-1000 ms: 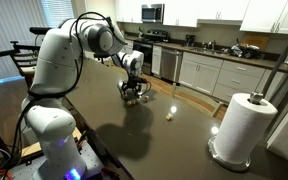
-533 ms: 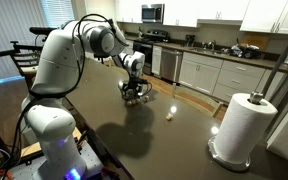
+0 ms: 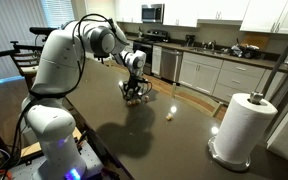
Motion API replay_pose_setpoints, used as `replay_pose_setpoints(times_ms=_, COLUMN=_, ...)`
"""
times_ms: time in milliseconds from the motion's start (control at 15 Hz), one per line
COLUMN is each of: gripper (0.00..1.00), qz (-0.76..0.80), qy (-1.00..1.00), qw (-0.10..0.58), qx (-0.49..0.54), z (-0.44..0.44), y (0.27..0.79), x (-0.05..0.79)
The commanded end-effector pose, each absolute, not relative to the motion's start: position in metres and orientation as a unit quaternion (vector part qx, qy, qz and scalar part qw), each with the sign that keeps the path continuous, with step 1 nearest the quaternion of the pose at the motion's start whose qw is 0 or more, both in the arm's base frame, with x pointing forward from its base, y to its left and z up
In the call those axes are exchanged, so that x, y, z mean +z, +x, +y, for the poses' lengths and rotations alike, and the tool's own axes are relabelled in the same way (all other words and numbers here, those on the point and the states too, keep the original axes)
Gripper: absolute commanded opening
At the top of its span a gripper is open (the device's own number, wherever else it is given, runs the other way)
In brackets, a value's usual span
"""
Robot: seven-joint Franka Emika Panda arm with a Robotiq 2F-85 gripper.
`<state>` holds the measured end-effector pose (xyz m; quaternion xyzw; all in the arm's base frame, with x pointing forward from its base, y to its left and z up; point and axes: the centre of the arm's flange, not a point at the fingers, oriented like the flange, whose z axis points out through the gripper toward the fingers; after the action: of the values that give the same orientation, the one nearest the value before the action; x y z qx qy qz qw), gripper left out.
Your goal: Pick up one of the objects in the basket and put it on the table
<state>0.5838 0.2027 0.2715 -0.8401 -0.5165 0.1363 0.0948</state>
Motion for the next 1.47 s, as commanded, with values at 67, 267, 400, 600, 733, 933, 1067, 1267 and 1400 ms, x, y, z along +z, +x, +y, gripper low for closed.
replay_pose_setpoints(times_ms=67, gripper=0.44, qz=-0.507, qy=-0.839, qw=0.113, qx=0.163, z=0.196, y=0.594, x=0.264)
replay_pose_setpoints(times_ms=267, gripper=0.38, qz=-0.505, qy=-0.838, qw=0.117, qx=0.170, z=0.195, y=0.594, x=0.261)
replay_pose_setpoints(times_ms=400, gripper=0.24, qz=-0.505, qy=-0.837, qw=0.118, qx=0.173, z=0.195, y=0.595, x=0.265)
replay_pose_setpoints(times_ms=600, gripper=0.07, qz=-0.505, qy=-0.837, qw=0.120, qx=0.173, z=0.195, y=0.595, x=0.269)
replay_pose_setpoints(times_ms=733, gripper=0.06, qz=-0.505, qy=-0.837, qw=0.120, qx=0.172, z=0.194, y=0.595, x=0.269)
replay_pose_setpoints(times_ms=933, gripper=0.07, qz=-0.505, qy=-0.838, qw=0.121, qx=0.171, z=0.193, y=0.595, x=0.270)
replay_pose_setpoints(times_ms=1067, gripper=0.04, qz=-0.505, qy=-0.838, qw=0.120, qx=0.169, z=0.194, y=0.594, x=0.271)
replay_pose_setpoints(times_ms=1267, gripper=0.06, qz=-0.510, qy=-0.839, qw=0.109, qx=0.157, z=0.196, y=0.591, x=0.276)
replay_pose_setpoints(times_ms=1400, gripper=0.06, qz=-0.511, qy=-0.840, qw=0.102, qx=0.150, z=0.199, y=0.588, x=0.283)
